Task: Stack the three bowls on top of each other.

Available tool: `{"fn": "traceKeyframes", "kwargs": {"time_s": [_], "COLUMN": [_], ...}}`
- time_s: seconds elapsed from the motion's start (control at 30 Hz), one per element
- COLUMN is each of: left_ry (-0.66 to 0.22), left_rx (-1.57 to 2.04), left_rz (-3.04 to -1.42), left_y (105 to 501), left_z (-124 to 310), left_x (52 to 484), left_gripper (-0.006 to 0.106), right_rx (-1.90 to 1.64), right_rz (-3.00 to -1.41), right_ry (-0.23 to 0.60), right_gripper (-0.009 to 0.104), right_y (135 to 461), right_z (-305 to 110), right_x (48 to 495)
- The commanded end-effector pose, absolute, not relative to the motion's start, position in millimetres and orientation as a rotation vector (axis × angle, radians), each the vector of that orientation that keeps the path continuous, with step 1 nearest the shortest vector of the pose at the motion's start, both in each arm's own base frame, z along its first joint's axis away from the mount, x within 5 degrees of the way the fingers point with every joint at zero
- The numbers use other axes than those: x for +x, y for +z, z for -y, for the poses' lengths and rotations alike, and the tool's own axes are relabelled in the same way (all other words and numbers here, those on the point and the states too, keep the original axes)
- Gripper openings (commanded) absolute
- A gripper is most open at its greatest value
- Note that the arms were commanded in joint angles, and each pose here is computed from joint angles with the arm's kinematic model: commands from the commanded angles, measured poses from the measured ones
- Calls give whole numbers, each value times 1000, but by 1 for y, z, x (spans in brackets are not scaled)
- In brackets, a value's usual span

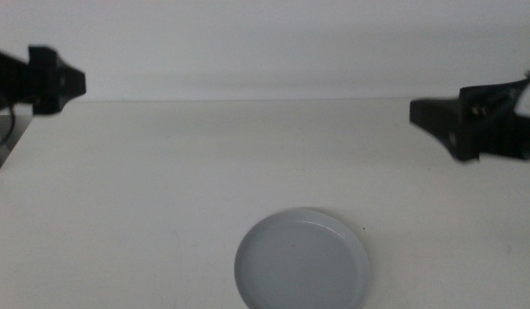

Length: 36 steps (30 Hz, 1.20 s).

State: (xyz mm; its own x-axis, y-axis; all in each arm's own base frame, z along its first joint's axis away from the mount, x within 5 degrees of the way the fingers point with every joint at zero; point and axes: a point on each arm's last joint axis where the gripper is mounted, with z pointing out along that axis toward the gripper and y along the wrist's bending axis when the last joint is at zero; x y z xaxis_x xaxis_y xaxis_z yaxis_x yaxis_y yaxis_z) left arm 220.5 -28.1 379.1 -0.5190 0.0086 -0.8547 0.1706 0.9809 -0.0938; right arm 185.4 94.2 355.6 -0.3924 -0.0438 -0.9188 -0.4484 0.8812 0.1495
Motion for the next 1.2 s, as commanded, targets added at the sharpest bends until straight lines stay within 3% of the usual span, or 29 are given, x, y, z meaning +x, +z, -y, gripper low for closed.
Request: {"fn": "traceKeyframes", "kwargs": {"time_s": [0.0,0.13,0.3,0.47,0.7,1.17], "left_ry": [-184,-142,-148,-177,-147,-158], "left_rx": [109,122,94,74,69,71], "left_rz": [-1945,-1873,-1793,-1760,-1668,-1691], "left_y": [391,377,364,343,317,310], "left_z": [25,22,18,17,13,14], "left_x": [206,184,154,123,95,93], "left_gripper": [105,105,105,105,105,105], "right_rx": [-218,-58,-51,-49,-42,-55], "right_rz": [-1835,-1817,-1732,-1710,-1618,-1652], "right_ry": [400,283,135,127,102,112], "right_gripper": [55,55,55,55,55,55], "right_y": [373,377,386,355,314,307], "right_z": [-81,-44,-17,-13,-9,-10], "right_x": [208,215,177,135,100,90]}}
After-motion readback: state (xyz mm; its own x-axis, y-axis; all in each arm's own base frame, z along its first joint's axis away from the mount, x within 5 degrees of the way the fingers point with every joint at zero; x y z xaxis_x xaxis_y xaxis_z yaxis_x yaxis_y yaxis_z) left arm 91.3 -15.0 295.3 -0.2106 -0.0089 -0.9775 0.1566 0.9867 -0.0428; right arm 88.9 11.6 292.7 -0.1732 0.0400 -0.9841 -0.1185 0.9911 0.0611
